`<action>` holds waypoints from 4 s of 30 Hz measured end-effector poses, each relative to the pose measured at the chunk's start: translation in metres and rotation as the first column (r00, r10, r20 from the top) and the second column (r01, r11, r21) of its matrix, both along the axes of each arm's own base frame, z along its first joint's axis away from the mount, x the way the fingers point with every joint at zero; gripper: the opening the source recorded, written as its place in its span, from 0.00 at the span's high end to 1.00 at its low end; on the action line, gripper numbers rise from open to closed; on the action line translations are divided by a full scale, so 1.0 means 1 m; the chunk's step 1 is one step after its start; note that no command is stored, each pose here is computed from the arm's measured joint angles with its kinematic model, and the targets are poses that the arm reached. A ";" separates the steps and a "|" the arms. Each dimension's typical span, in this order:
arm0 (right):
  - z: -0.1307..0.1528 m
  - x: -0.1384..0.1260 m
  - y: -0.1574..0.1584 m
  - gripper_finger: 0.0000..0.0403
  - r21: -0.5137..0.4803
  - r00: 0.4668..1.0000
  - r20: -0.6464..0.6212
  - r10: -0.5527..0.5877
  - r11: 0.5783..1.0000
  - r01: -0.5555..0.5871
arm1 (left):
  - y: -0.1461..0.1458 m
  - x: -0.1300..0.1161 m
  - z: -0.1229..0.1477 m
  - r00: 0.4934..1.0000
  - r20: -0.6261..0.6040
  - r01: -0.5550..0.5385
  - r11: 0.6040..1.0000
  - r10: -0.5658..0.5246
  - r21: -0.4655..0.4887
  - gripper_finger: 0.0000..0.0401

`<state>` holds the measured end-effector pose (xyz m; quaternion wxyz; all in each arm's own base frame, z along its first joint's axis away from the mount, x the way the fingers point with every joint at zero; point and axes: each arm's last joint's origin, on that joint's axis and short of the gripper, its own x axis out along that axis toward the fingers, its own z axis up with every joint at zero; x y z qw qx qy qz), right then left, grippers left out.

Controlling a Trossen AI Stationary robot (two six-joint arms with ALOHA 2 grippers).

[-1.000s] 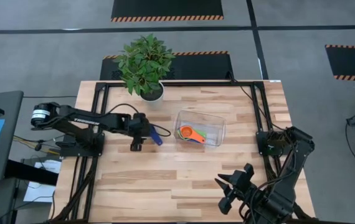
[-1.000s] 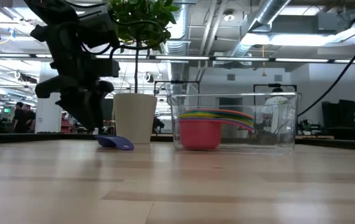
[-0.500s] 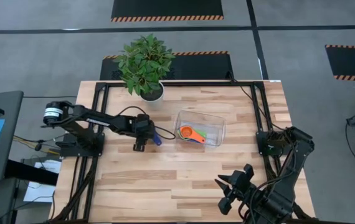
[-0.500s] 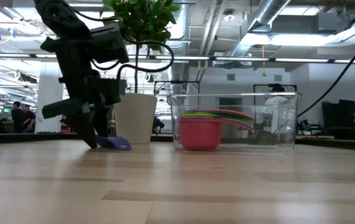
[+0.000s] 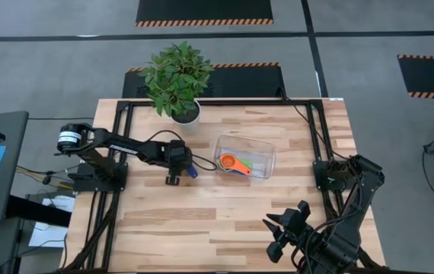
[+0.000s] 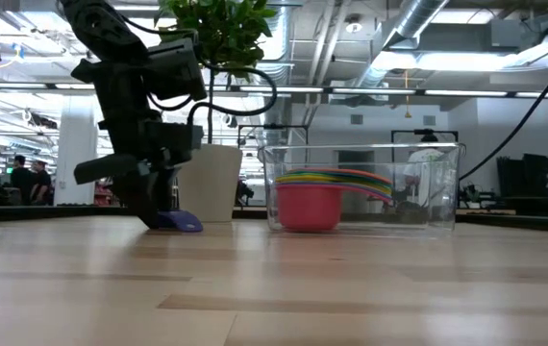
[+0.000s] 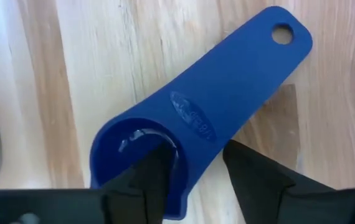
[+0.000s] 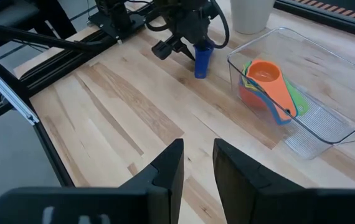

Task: Nest measuring cups in basket
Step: Stack the purple measuring cup on top of the orange measuring cup in the transparent bin, then adjust the nested colored measuring cups

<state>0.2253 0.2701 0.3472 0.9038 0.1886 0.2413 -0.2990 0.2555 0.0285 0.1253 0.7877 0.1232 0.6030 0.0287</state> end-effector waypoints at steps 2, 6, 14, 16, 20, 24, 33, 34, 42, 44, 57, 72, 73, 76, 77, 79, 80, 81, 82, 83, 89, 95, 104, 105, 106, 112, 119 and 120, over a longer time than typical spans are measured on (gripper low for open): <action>0.000 0.000 0.000 0.73 0.000 1.000 0.000 0.000 1.000 0.000 | 0.000 0.000 0.000 1.000 0.005 -0.027 1.000 0.027 -0.013 0.67; 0.000 0.000 0.000 0.73 -0.005 1.000 -0.004 0.004 1.000 -0.004 | -0.001 -0.002 0.003 0.998 0.021 -0.056 0.997 0.057 -0.047 0.88; -0.001 -0.001 0.001 0.73 0.021 0.999 -0.042 0.010 1.000 -0.009 | -0.021 -0.009 0.043 0.984 0.023 -0.166 0.949 0.178 -0.268 0.99; -0.001 -0.001 0.001 0.73 0.022 0.999 -0.044 0.011 1.000 -0.010 | -0.033 -0.008 0.073 0.983 0.069 -0.143 0.939 0.172 -0.313 0.99; -0.001 -0.002 0.001 0.73 0.017 0.999 -0.048 0.014 1.000 -0.013 | -0.054 -0.003 0.130 0.958 0.249 -0.053 0.944 0.140 -0.325 0.99; -0.001 -0.002 0.000 0.73 0.009 0.998 -0.053 0.015 1.000 -0.014 | -0.053 0.026 0.169 0.866 0.478 -0.031 0.970 0.147 -0.243 1.00; -0.001 -0.002 0.001 0.73 0.015 0.999 -0.049 0.015 1.000 -0.014 | -0.028 0.131 0.169 0.882 0.470 0.007 0.996 0.035 -0.087 1.00; -0.001 -0.002 0.001 0.73 0.016 0.999 -0.048 0.016 1.000 -0.015 | -0.026 0.140 0.170 0.887 0.461 0.023 0.997 0.016 -0.078 1.00; -0.001 -0.004 0.003 0.73 0.022 0.998 -0.050 0.024 0.999 -0.023 | -0.014 0.179 0.122 0.973 0.228 -0.001 0.995 0.024 -0.104 1.00; -0.002 -0.005 0.004 0.73 0.032 0.998 -0.061 0.026 0.999 -0.024 | -0.013 0.180 0.113 0.981 0.191 -0.026 0.995 0.045 -0.100 1.00; -0.002 -0.008 0.007 0.73 0.055 0.996 -0.082 0.040 0.998 -0.036 | -0.020 0.183 0.106 0.979 0.185 -0.064 0.992 0.084 -0.110 1.00; -0.003 -0.008 0.008 0.73 0.060 0.993 -0.099 0.058 0.997 -0.052 | -0.025 0.180 0.104 0.967 0.154 -0.178 0.970 0.203 -0.163 0.89; -0.003 -0.008 0.008 0.73 0.060 0.993 -0.104 0.064 0.997 -0.058 | -0.026 0.180 0.104 0.966 0.159 -0.180 0.972 0.204 -0.152 0.89; -0.003 -0.007 0.009 0.73 0.063 0.992 -0.109 0.071 0.996 -0.064 | -0.027 0.180 0.104 0.966 0.163 -0.179 0.972 0.203 -0.151 0.87; -0.003 -0.007 0.009 0.73 0.065 0.992 -0.107 0.072 0.996 -0.065 | -0.027 0.180 0.104 0.966 0.162 -0.179 0.972 0.203 -0.152 0.86; -0.003 -0.007 0.009 0.73 0.070 0.992 -0.103 0.072 0.995 -0.065 | -0.027 0.180 0.104 0.966 0.163 -0.178 0.971 0.203 -0.158 0.85; -0.003 -0.007 0.010 0.73 0.072 0.992 -0.101 0.073 0.995 -0.066 | -0.027 0.180 0.104 0.965 0.165 -0.178 0.971 0.204 -0.158 0.85; -0.003 -0.007 0.010 0.73 0.072 0.992 -0.101 0.074 0.995 -0.067 | -0.027 0.180 0.105 0.965 0.165 -0.177 0.971 0.204 -0.161 0.84; -0.003 -0.007 0.010 0.73 0.072 0.992 -0.101 0.074 0.995 -0.067 | -0.027 0.181 0.107 0.965 0.165 -0.174 0.970 0.202 -0.171 0.84; -0.003 -0.007 0.010 0.73 0.072 0.992 -0.101 0.074 0.995 -0.067 | -0.028 0.182 0.110 0.964 0.169 -0.172 0.966 0.205 -0.191 0.84; -0.003 -0.006 0.010 0.73 0.077 0.992 -0.097 0.075 0.995 -0.067 | -0.027 0.190 0.132 0.948 0.260 -0.141 0.975 0.183 -0.173 0.83; -0.003 -0.006 0.010 0.73 0.079 0.993 -0.095 0.075 0.995 -0.067 | -0.015 0.200 0.128 0.946 0.318 -0.030 0.995 0.058 -0.092 0.88; -0.002 -0.005 0.011 0.73 0.084 0.993 -0.088 0.080 0.994 -0.073 | 0.015 0.212 0.122 0.915 0.395 -0.066 0.996 0.085 -0.061 0.98; -0.002 -0.005 0.012 0.73 0.086 0.993 -0.087 0.081 0.994 -0.073 | 0.018 0.216 0.119 0.907 0.412 -0.065 0.996 0.086 -0.065 0.99; -0.002 -0.005 0.012 0.73 0.089 0.993 -0.085 0.080 0.993 -0.072 | 0.021 0.218 0.117 0.900 0.427 -0.061 0.996 0.085 -0.069 0.99; -0.002 -0.004 0.013 0.73 0.103 0.994 -0.073 0.081 0.992 -0.073 | 0.028 0.217 0.098 0.935 0.341 -0.054 0.990 0.095 -0.127 1.00; -0.002 -0.003 0.014 0.73 0.117 0.994 -0.065 0.083 0.990 -0.075 | 0.028 0.210 0.101 0.947 0.288 -0.134 0.990 0.139 -0.038 1.00; -0.002 -0.003 0.014 0.73 0.121 0.995 -0.063 0.083 0.990 -0.075 | 0.027 0.206 0.099 0.956 0.245 -0.153 0.987 0.160 -0.044 1.00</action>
